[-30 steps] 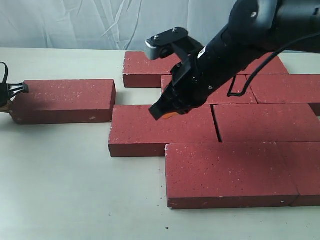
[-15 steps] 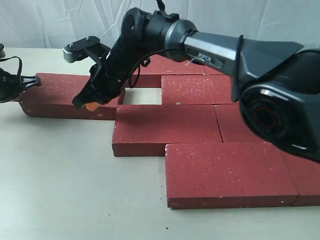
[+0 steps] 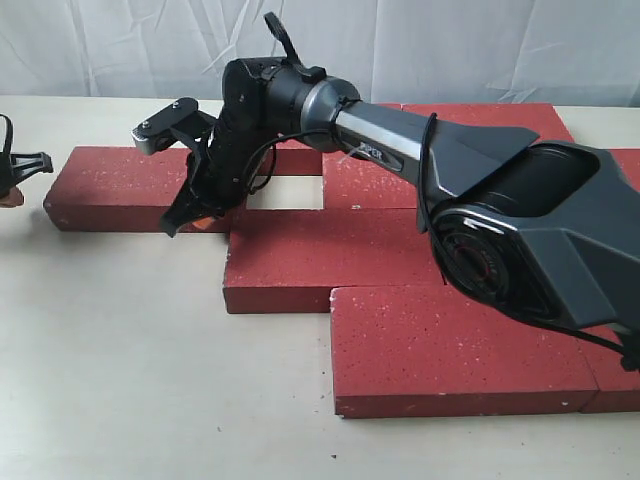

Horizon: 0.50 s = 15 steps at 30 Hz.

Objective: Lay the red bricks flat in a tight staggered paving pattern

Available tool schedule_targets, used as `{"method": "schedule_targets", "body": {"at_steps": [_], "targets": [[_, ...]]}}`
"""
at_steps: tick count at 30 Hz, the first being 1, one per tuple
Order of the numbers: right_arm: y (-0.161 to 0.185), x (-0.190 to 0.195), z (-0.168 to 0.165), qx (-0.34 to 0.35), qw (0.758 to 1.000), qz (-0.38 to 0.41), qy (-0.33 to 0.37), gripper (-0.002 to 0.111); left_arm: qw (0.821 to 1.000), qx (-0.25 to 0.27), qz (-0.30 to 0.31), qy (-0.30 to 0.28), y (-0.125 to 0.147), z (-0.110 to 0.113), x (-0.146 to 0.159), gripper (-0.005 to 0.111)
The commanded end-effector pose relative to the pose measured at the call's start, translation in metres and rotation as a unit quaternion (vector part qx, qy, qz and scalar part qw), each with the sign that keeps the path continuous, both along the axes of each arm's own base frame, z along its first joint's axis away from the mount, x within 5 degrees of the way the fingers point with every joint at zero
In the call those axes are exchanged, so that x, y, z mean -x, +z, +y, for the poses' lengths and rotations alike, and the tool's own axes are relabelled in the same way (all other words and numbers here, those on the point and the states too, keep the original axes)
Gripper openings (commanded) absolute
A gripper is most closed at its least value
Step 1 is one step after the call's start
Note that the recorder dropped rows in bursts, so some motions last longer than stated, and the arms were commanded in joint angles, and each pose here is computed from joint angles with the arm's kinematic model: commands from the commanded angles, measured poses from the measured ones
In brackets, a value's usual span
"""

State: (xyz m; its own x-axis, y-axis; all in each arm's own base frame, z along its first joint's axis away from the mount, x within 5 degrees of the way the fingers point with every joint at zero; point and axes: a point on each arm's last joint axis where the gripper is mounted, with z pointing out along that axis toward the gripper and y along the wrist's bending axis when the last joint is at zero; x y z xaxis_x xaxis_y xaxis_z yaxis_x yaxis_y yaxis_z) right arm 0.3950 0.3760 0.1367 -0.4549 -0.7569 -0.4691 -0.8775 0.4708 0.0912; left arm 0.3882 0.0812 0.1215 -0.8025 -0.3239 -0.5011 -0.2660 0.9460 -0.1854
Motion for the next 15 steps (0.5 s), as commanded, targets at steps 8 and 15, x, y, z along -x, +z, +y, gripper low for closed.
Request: {"method": "schedule_targets", "body": {"at_steps": [8,15], "targets": [[0.006,-0.004,-0.002,0.000,1.000,-0.016,-0.008,-0.001,1.000,0.014,-0.001,0.007,0.001,-0.005,-0.002,0.000],[0.018,-0.008,-0.012,0.005,1.000,-0.011,-0.018,-0.001,0.999,0.033,-0.002,0.008,0.001,-0.008,-0.002,0.000]]}}
